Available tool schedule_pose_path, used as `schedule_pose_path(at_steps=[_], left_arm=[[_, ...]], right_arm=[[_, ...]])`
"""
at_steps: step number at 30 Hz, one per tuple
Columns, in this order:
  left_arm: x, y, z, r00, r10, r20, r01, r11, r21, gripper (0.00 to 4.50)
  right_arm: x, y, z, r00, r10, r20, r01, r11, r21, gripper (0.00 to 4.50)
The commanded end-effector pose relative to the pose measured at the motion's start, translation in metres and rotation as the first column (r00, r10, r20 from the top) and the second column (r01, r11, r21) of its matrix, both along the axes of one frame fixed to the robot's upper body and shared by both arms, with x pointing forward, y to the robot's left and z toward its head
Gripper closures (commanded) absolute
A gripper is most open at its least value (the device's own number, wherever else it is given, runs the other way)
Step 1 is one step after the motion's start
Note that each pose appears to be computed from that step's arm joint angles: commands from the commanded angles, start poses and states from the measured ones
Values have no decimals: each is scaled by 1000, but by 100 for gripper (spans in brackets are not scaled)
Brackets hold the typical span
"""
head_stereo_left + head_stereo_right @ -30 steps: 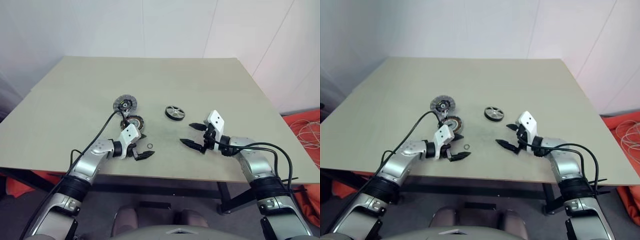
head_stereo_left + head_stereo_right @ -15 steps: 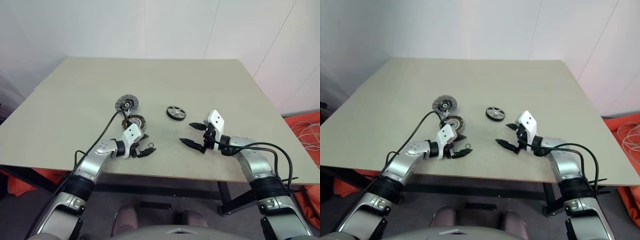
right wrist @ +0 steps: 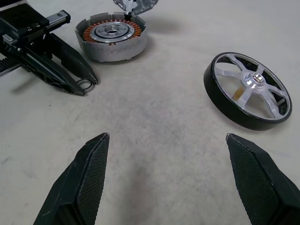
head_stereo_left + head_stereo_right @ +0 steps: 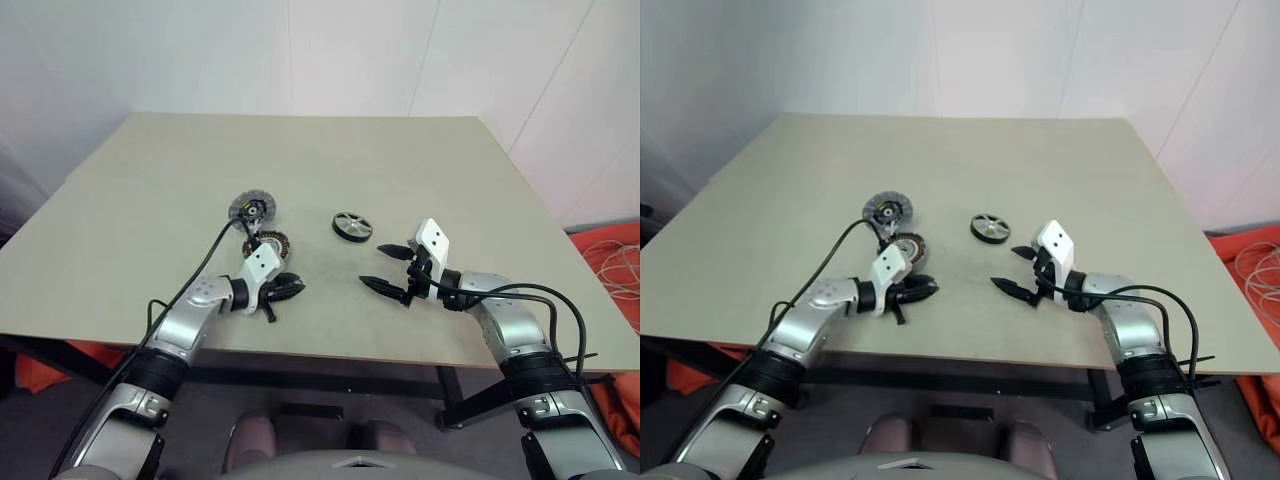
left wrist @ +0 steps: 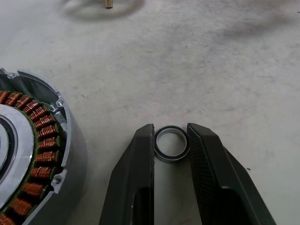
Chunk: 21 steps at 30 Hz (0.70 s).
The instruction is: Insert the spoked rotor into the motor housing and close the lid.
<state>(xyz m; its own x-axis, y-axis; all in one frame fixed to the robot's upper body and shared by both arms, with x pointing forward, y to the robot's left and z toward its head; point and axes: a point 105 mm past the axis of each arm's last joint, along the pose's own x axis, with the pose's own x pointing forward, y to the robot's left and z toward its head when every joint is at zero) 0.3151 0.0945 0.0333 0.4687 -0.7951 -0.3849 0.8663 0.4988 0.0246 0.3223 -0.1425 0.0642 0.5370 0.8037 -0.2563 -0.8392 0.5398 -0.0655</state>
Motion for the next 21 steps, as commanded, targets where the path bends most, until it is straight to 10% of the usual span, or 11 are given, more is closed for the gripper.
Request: schedule_pose_path(at_steps=[1, 21], left_arm=[[-11, 4, -2, 999, -26, -26, 27, 1000, 13, 379], [-19, 104, 43, 949, 312, 55, -312, 950, -5, 379]], right_arm=[[5, 1, 20, 998, 7, 67, -9, 1000, 21, 0], [3, 8, 17, 998, 41, 53, -42, 999, 24, 0]])
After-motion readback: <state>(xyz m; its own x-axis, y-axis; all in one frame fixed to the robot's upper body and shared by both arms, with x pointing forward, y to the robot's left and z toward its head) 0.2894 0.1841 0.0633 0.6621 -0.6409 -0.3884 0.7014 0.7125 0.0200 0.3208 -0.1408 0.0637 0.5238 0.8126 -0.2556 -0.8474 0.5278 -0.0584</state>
